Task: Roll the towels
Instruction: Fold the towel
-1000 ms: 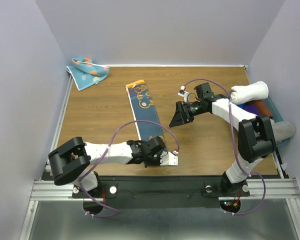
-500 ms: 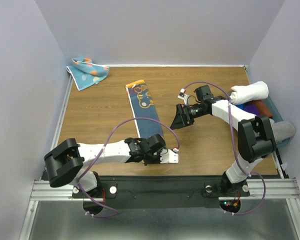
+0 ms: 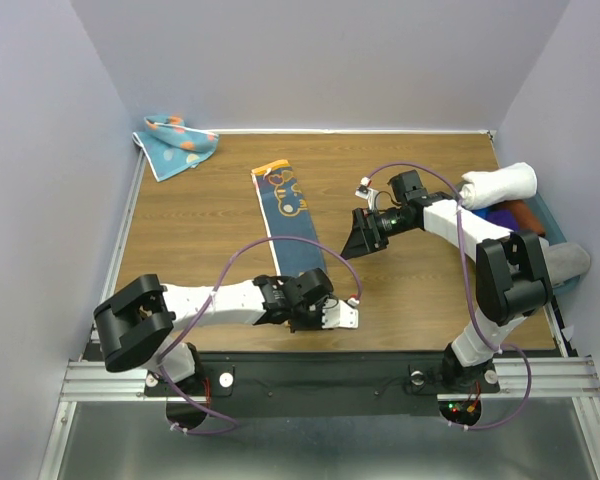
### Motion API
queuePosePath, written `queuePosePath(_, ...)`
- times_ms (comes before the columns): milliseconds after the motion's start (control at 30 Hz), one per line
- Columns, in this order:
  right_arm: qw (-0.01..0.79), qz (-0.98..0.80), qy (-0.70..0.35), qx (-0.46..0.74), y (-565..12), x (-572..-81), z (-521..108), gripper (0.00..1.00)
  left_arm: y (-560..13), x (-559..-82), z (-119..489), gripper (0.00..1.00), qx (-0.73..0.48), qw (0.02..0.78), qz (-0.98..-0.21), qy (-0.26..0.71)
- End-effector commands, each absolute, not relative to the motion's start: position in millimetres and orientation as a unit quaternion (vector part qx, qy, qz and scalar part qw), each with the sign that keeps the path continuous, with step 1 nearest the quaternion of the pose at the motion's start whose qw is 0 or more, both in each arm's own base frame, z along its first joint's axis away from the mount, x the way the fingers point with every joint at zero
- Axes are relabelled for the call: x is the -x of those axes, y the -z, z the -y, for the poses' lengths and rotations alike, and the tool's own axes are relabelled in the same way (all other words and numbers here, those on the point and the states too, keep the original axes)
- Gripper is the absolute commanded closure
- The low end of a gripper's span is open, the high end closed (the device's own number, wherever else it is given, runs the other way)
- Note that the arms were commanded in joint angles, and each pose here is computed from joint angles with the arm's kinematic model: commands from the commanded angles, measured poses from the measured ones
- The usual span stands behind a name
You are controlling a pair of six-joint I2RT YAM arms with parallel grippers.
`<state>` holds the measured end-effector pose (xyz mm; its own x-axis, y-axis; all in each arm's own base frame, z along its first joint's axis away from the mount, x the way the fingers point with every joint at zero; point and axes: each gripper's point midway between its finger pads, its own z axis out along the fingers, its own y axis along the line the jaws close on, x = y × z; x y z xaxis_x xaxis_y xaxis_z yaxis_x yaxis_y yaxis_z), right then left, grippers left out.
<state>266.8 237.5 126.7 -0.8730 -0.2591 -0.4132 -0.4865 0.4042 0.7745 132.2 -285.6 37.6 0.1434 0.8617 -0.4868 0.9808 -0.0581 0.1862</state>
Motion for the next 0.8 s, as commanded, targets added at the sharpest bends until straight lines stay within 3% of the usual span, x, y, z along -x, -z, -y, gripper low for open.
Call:
queuePosePath(0, 0.121, -0.823, -0.501, 0.238, -130.5, -266.9, -239.1, 0.00, -29.1, -121.8, 285.7, 0.64, -0.723, 0.219, -0.640, 0.143)
queuePosePath(367, 0.117, -0.824, -0.502, 0.236, -128.9, -265.6, -238.4, 0.00, -5.8, -120.9, 277.0, 0.69, -0.722, 0.189, -0.654, 0.125)
queuePosePath(567, 0.117, -0.823, -0.503, 0.237, -129.2, -264.8, -238.3, 0.00, 0.5, -122.8, 275.4, 0.81, -0.720, 0.167, -0.663, 0.124)
queuePosePath(700, 0.118, -0.823, -0.502, 0.237, -129.4, -265.3, -238.3, 0.01, 4.0, -123.4, 273.4, 0.97, -0.719, 0.150, -0.668, 0.117)
queuePosePath(767, 0.119, -0.823, -0.502, 0.238, -129.8, -265.3, -238.3, 0.01, 2.4, -123.4, 274.7, 1.00, -0.722, 0.149, -0.665, 0.118)
